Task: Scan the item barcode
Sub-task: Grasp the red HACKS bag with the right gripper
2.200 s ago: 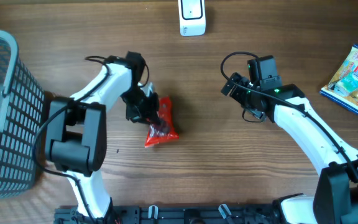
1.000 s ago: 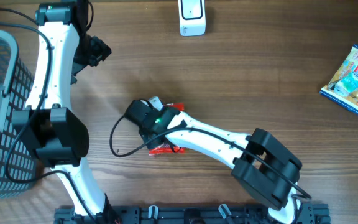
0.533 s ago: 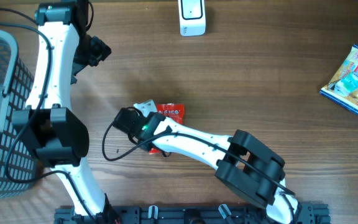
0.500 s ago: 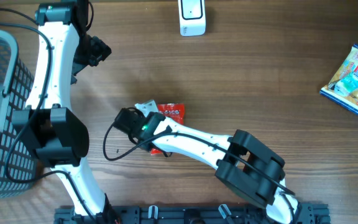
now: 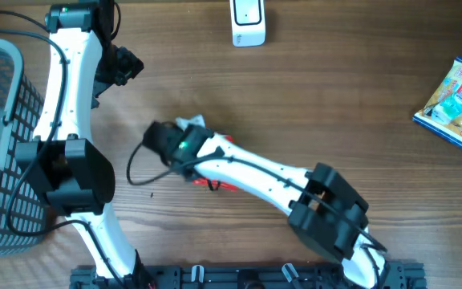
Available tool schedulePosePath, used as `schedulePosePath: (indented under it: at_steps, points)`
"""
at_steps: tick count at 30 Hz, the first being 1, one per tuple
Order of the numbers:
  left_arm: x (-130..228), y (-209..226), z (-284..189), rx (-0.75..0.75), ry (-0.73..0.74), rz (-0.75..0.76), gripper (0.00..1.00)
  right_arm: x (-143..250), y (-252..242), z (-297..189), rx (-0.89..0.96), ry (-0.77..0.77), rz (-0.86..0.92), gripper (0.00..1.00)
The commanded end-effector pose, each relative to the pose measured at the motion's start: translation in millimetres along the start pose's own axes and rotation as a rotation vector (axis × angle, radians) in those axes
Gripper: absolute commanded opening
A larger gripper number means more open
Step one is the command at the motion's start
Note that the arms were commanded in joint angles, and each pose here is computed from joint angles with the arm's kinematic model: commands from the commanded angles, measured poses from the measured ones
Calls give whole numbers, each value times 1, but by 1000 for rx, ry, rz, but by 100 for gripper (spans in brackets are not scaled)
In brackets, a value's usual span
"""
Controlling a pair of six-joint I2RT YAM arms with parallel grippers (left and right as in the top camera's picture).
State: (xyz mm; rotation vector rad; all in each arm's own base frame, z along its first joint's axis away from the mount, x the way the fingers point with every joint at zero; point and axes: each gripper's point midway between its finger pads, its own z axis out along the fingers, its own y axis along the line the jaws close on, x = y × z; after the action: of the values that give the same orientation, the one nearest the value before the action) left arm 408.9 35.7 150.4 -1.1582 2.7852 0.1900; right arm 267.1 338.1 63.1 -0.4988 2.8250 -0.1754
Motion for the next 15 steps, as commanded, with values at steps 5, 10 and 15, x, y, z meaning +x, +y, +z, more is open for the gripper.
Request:
schedulePosePath:
  at_steps: [5,10,15]
  points:
    - [-5,3,-5,1,-25,-25,100,-28,7,-59,-840,244,43,4]
    - [-5,3,-5,1,-25,-25,100,-31,-11,-90,-1492,300,101,4]
    - [-5,3,-5,1,-25,-25,100,11,-40,11,-1256,395,387,4]
